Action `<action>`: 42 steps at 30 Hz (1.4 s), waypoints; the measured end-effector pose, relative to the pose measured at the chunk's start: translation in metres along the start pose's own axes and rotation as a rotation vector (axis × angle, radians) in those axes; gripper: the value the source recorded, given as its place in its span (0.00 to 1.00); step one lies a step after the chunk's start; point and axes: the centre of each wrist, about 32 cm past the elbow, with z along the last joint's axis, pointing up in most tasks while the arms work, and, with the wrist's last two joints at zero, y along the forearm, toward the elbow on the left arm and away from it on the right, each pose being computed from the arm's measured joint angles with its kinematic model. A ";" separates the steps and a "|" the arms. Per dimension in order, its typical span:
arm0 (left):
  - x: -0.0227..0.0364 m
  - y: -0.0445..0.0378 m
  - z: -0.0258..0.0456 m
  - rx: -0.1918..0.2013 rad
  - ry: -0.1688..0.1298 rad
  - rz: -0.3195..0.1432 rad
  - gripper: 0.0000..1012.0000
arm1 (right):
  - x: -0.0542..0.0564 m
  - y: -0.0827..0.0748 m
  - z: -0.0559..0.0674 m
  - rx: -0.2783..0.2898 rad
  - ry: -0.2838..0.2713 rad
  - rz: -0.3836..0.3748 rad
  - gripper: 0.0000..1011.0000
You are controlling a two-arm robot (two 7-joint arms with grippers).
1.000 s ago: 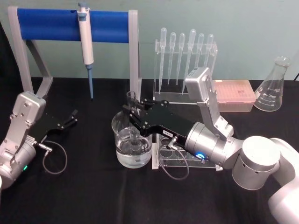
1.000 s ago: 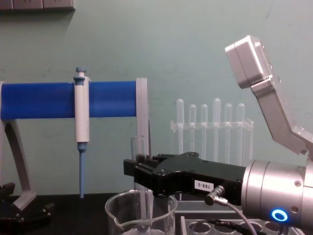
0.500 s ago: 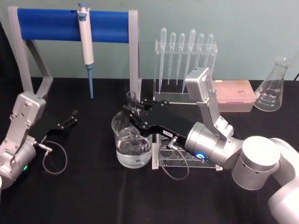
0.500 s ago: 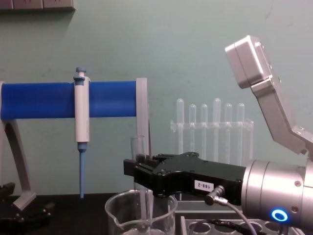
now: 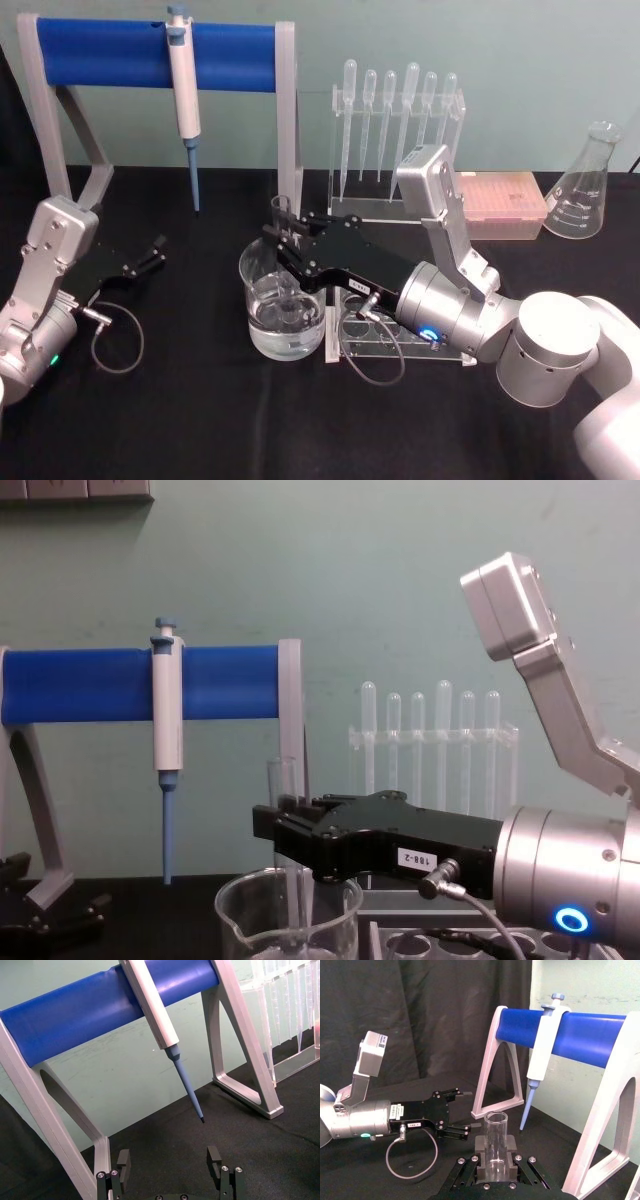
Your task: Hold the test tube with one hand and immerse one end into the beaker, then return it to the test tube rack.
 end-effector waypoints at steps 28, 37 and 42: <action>0.0000 0.0000 0.0000 0.000 0.000 0.000 0.99 | 0.000 0.000 0.000 0.000 0.000 0.000 0.22; 0.0000 0.0000 0.0000 0.000 0.000 0.000 0.99 | 0.000 0.000 0.000 0.000 0.000 0.000 0.22; 0.0000 0.0000 0.0000 0.000 0.000 0.000 0.99 | 0.000 0.000 0.000 0.000 0.000 0.000 0.22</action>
